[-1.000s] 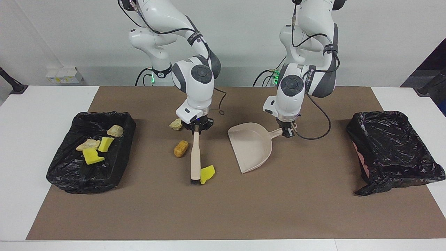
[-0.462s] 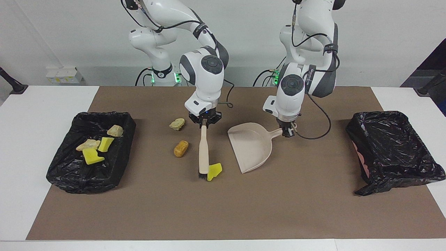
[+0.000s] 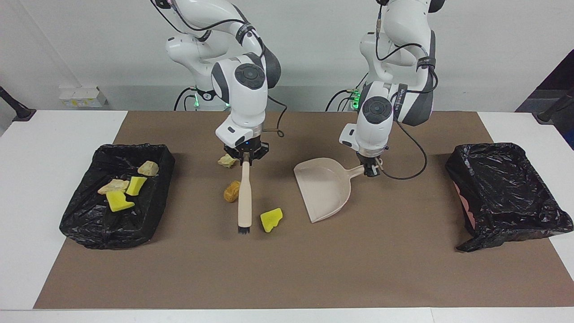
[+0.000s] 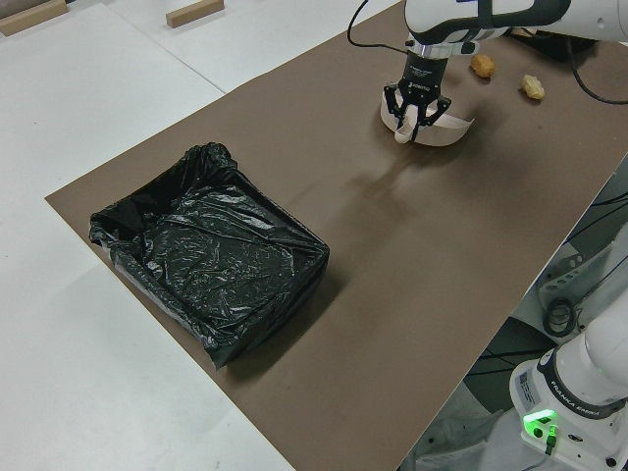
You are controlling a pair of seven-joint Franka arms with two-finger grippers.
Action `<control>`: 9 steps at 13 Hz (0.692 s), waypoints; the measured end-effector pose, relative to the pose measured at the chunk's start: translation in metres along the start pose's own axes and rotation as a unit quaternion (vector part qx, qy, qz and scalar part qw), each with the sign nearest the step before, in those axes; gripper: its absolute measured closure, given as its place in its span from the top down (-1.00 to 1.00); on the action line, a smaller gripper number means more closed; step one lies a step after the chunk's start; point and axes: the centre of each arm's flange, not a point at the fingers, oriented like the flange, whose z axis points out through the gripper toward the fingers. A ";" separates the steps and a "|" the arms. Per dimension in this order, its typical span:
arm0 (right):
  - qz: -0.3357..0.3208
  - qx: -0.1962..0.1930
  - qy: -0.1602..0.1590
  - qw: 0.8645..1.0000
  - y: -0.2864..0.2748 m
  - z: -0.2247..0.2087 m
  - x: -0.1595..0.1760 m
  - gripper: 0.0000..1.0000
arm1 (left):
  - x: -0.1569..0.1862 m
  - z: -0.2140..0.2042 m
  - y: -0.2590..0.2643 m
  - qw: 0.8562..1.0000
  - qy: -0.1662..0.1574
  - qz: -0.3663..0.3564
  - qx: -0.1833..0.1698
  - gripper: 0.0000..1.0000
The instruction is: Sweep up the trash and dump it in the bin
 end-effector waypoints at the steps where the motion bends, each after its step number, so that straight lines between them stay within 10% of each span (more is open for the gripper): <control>1: 0.008 -0.004 -0.009 1.000 0.012 0.006 -0.003 -0.48 | 0.000 0.000 0.000 1.000 0.000 0.000 0.000 -0.37; 9: 0.043 -0.009 -0.059 0.997 0.059 0.075 -0.042 -0.48 | 0.000 0.001 0.000 1.000 0.000 0.000 0.000 -0.37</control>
